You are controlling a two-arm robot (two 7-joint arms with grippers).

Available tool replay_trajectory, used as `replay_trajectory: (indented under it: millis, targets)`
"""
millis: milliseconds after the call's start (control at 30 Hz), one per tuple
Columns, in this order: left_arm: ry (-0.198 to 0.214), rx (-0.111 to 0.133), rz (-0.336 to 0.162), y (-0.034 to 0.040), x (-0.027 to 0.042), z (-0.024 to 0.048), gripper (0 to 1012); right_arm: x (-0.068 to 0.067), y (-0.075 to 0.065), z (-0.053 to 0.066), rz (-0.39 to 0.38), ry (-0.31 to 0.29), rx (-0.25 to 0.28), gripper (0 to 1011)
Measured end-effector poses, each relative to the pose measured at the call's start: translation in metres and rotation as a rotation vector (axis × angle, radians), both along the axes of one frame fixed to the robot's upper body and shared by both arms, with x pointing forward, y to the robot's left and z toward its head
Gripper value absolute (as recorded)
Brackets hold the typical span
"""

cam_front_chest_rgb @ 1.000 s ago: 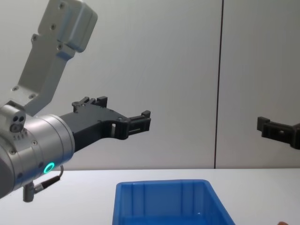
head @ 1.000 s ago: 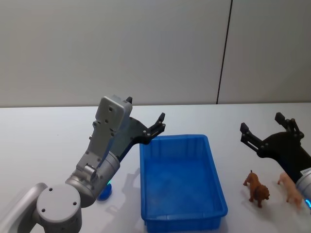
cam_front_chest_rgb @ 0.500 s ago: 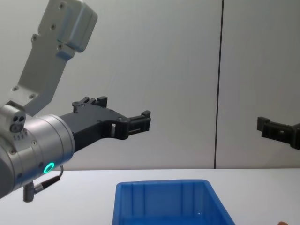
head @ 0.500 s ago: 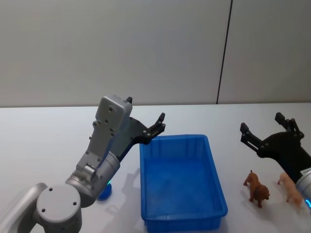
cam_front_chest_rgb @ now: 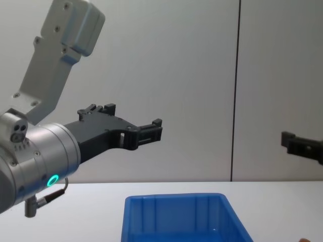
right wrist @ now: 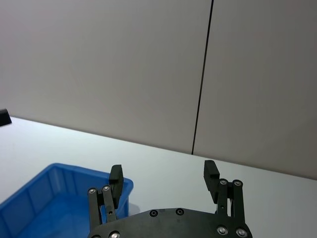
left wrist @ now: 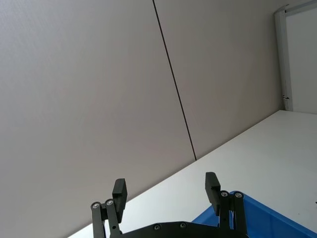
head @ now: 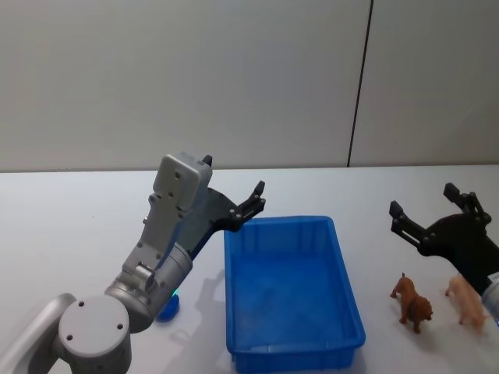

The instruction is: Pick up the two dolls from the table and place them into the box.

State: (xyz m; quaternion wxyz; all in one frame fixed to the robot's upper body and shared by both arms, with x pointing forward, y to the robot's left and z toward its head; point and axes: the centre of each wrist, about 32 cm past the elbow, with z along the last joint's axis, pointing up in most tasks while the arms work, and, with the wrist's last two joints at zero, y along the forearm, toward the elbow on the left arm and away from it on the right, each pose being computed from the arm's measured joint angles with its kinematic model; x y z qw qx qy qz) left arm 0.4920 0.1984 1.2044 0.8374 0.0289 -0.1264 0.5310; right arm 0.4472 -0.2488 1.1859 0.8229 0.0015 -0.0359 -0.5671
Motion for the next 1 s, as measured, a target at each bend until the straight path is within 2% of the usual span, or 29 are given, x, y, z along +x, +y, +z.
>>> replay_trajectory:
  millis: [300,567,1000]
  targets:
    - [0.0,0.0,0.0,0.0,0.0,0.0,1001,-0.001,-0.023,-0.009,0.004,0.06,-0.052,1001]
    - [0.0,0.0,0.0,0.0,0.0,0.0,1001,-0.003,-0.038,-0.015,0.0,0.114,-0.085,1001]
    - [0.0,0.0,0.0,0.0,0.0,0.0,1001,-0.01,-0.059,-0.028,-0.023,0.25,-0.119,1001]
